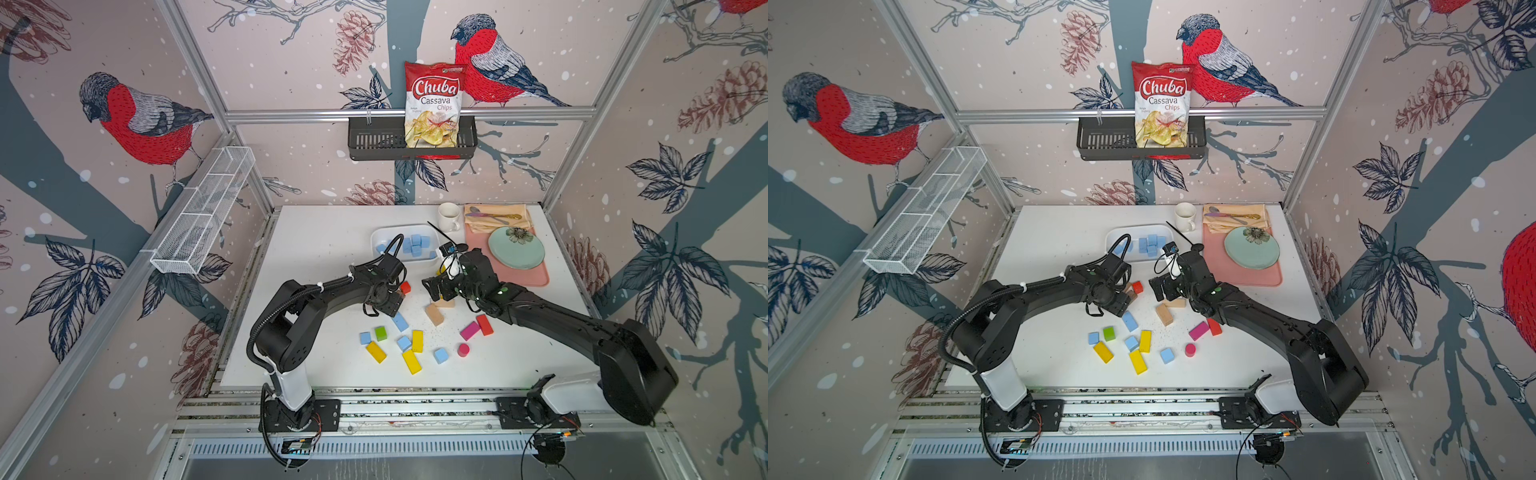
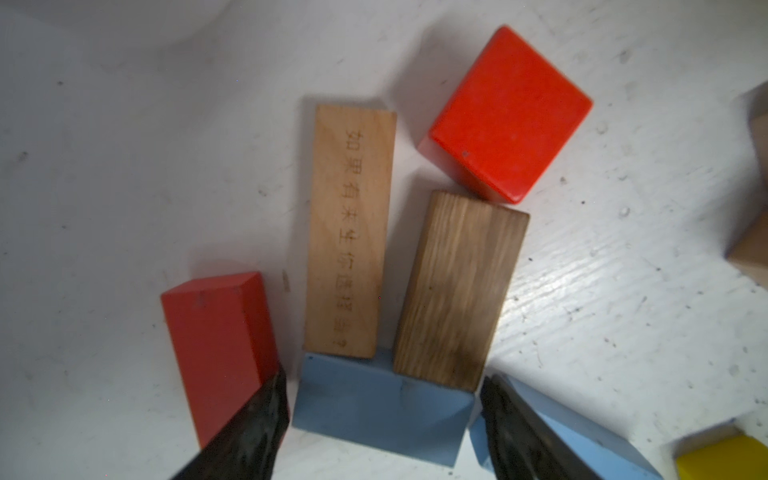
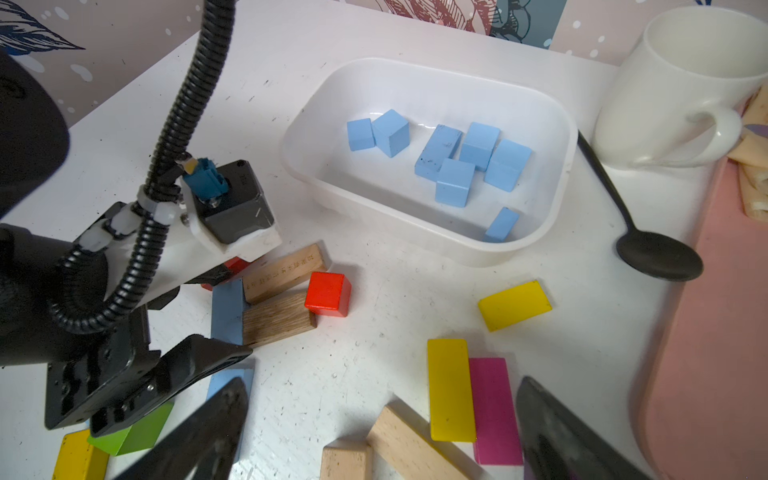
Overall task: Pick out the blue building blocks
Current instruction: Pick up the building block from the center of the board.
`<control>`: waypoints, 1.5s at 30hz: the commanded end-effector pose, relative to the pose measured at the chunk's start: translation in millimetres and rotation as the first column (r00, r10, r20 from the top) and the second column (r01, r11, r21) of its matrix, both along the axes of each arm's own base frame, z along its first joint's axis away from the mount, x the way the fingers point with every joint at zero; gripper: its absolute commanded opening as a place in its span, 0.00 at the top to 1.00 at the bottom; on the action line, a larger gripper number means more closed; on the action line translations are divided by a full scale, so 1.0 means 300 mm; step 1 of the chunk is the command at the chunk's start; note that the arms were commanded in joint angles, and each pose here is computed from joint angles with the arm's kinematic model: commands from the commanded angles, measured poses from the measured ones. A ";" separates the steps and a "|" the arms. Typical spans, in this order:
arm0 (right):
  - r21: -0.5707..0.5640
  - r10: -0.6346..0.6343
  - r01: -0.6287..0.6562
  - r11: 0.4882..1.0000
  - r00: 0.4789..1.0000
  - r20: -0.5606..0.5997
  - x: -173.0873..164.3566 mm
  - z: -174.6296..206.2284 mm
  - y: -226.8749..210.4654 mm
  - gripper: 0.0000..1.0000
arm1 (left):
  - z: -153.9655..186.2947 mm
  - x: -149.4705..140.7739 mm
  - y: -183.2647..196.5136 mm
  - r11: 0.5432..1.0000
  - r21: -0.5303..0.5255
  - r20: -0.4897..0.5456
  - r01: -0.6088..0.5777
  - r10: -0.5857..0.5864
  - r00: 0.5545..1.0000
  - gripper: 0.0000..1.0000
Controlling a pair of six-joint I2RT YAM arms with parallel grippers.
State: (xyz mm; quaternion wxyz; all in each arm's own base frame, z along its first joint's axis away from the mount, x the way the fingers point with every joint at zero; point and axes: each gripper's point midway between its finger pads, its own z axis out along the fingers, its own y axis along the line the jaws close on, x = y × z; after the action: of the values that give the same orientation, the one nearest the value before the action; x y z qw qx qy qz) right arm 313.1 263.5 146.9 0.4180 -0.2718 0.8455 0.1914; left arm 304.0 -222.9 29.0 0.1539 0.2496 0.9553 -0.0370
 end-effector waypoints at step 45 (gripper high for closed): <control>0.003 -0.053 0.053 0.999 0.998 0.020 0.022 0.001 -0.020 0.01 | 0.155 0.103 -0.017 0.990 -0.110 0.150 -0.085 0.101 0.984 0.50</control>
State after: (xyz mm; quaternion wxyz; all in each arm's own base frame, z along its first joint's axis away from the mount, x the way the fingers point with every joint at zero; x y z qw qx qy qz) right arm 315.1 258.0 138.2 0.4149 -0.2627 0.8531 0.1765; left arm 320.2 -224.2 58.1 0.2055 0.2155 0.9535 -0.0470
